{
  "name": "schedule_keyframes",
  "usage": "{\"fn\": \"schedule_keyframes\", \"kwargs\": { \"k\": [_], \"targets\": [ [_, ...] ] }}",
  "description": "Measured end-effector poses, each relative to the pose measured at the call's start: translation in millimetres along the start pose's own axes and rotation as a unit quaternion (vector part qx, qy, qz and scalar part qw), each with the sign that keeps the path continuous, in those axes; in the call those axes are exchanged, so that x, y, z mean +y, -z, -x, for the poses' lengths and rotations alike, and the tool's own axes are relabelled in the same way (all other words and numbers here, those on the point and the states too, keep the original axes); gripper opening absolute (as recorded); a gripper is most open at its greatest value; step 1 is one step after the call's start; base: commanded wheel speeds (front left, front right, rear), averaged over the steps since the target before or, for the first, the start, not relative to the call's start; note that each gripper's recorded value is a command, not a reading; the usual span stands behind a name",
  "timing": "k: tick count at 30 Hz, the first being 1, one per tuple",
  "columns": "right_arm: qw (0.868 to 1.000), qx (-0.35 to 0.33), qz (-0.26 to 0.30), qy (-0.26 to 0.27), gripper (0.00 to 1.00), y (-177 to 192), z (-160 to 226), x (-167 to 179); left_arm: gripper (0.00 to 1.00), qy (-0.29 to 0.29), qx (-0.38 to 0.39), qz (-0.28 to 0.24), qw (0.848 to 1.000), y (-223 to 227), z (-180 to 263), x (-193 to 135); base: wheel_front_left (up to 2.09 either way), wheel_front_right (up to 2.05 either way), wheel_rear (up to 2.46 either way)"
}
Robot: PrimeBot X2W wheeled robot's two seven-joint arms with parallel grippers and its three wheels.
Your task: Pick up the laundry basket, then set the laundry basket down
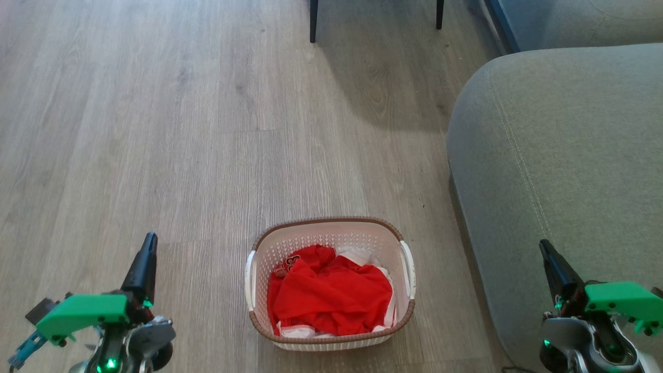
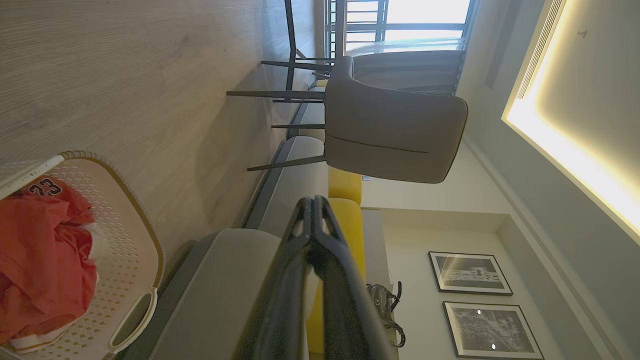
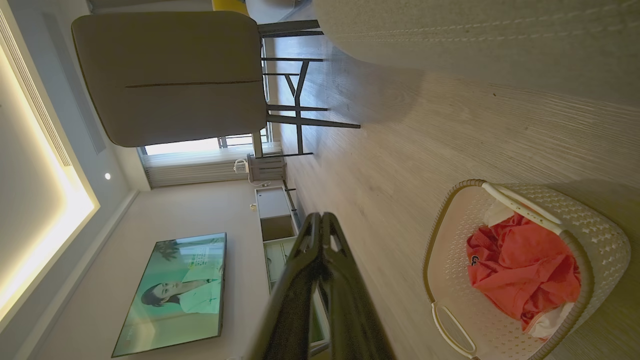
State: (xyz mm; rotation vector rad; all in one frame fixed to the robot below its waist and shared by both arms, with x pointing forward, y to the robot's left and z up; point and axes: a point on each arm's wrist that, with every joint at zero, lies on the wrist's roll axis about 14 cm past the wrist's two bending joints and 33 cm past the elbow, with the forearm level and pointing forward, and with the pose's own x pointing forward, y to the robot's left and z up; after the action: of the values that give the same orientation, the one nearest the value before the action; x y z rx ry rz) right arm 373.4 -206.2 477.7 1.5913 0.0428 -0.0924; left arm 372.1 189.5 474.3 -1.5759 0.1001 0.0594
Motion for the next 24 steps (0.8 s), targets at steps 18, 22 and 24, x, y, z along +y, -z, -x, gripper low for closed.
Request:
{"fn": "schedule_keyframes", "kwargs": {
  "k": [18, 22, 24],
  "targets": [
    [1.000, 0.000, 0.000, 0.000, 0.00, 0.0, 0.0, 0.0, 0.00, 0.000, 0.000, 0.000, 1.000, 0.0, 0.0, 0.0, 0.00, 0.00, 0.00],
    [1.000, 0.000, 0.000, 0.000, 0.00, 0.1, 0.0, 0.0, 0.00, 0.000, 0.000, 0.000, 1.000, 0.0, 0.0, 0.0, 0.00, 0.00, 0.00],
    [1.000, 0.000, 0.000, 0.000, 0.00, 0.1, 0.0, 0.0, 0.00, 0.000, 0.000, 0.000, 1.000, 0.0, 0.0, 0.0, 0.00, 0.00, 0.00]
  ]
}}
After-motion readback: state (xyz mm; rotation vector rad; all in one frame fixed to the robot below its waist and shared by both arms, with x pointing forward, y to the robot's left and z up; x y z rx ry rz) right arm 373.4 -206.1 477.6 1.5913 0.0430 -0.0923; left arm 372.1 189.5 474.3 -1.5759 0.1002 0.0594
